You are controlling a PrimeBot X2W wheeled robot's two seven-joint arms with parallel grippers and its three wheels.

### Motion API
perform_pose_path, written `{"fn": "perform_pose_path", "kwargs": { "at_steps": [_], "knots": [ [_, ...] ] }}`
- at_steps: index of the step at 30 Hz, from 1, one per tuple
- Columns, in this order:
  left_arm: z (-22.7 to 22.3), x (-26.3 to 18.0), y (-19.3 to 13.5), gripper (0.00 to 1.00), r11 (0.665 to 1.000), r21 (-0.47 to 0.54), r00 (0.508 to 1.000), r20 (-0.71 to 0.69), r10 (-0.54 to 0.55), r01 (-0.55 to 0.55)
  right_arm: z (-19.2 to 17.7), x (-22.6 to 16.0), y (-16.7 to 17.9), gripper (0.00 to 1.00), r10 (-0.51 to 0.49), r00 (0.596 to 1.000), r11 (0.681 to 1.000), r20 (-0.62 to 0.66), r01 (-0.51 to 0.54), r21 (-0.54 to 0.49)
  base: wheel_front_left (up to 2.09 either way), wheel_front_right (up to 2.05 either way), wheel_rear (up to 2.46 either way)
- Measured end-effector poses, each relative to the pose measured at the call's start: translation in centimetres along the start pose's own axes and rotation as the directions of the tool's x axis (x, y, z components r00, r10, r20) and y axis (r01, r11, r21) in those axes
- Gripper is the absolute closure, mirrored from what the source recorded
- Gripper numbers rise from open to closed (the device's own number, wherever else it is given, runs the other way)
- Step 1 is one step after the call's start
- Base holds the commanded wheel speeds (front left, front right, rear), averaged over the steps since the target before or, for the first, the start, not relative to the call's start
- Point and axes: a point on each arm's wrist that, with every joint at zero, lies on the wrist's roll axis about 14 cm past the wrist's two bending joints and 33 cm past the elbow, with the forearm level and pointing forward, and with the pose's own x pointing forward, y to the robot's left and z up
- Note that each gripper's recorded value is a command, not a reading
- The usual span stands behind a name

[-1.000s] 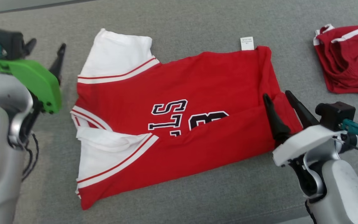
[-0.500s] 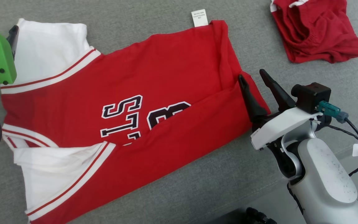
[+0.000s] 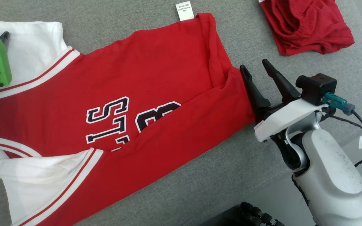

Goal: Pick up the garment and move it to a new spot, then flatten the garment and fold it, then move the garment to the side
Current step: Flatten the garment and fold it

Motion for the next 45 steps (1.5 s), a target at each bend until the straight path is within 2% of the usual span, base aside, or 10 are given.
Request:
{"fn": "perform_pose_path", "kwargs": {
  "at_steps": [2,11,22,24,25,26,28,32,38,45],
  "knots": [
    [0.1,-0.2,-0.3,1.0,1.0,-0.002,1.0,0.009,-0.007,0.007,0.8,0.5,0.0,0.0,0.01,1.0,1.0,0.017,-0.01,-0.02,0.0,0.0,0.0],
    [3.4,-2.6,-1.1,1.0,0.999,-0.032,0.978,0.209,-0.028,0.036,3.9,4.6,1.2,0.0,0.085,0.996,0.981,0.015,-0.081,-0.174,0.0,0.0,0.0],
    [4.8,-6.8,-0.4,1.0,0.998,-0.051,0.932,0.362,-0.012,0.032,1.7,10.1,2.7,0.0,0.101,0.972,0.923,-0.214,-0.172,-0.345,0.0,0.0,0.0],
    [4.7,-7.4,-0.1,1.0,0.998,-0.053,0.928,0.372,-0.003,0.025,0.8,10.5,2.9,0.17,0.101,0.961,0.913,-0.259,-0.193,-0.36,0.0,0.0,0.0],
    [4.6,-7.7,0.1,1.0,0.998,-0.056,0.927,0.376,0.001,0.021,0.5,10.7,2.9,0.42,0.098,0.956,0.909,-0.275,-0.198,-0.366,0.0,0.0,0.0],
    [4.5,-7.9,0.2,1.0,0.998,-0.06,0.925,0.379,0.005,0.019,0.2,10.9,2.9,0.53,0.097,0.954,0.906,-0.285,-0.203,-0.371,0.0,0.0,0.0],
    [4.5,-8.3,0.4,1.0,0.998,-0.06,0.923,0.384,0.011,0.013,0.2,11.2,3.0,0.64,0.097,0.952,0.902,-0.291,-0.208,-0.379,0.0,0.0,0.0],
    [4.5,-9.1,0.4,1.0,0.998,-0.058,0.919,0.394,0.016,0.008,0.4,11.2,2.8,0.99,0.089,0.953,0.9,-0.29,-0.201,-0.386,0.0,0.0,0.0],
    [5.2,-10.0,0.7,1.0,0.998,-0.06,0.906,0.423,0.031,-0.006,2.0,11.2,2.3,1.0,0.081,0.968,0.903,-0.238,-0.172,-0.393,0.0,0.0,0.0],
    [6.7,-11.5,1.6,1.0,0.995,-0.092,0.867,0.492,0.08,-0.039,5.4,11.2,0.8,1.0,0.045,0.993,0.946,-0.11,-0.078,-0.316,0.0,0.0,0.0]
  ]
}}
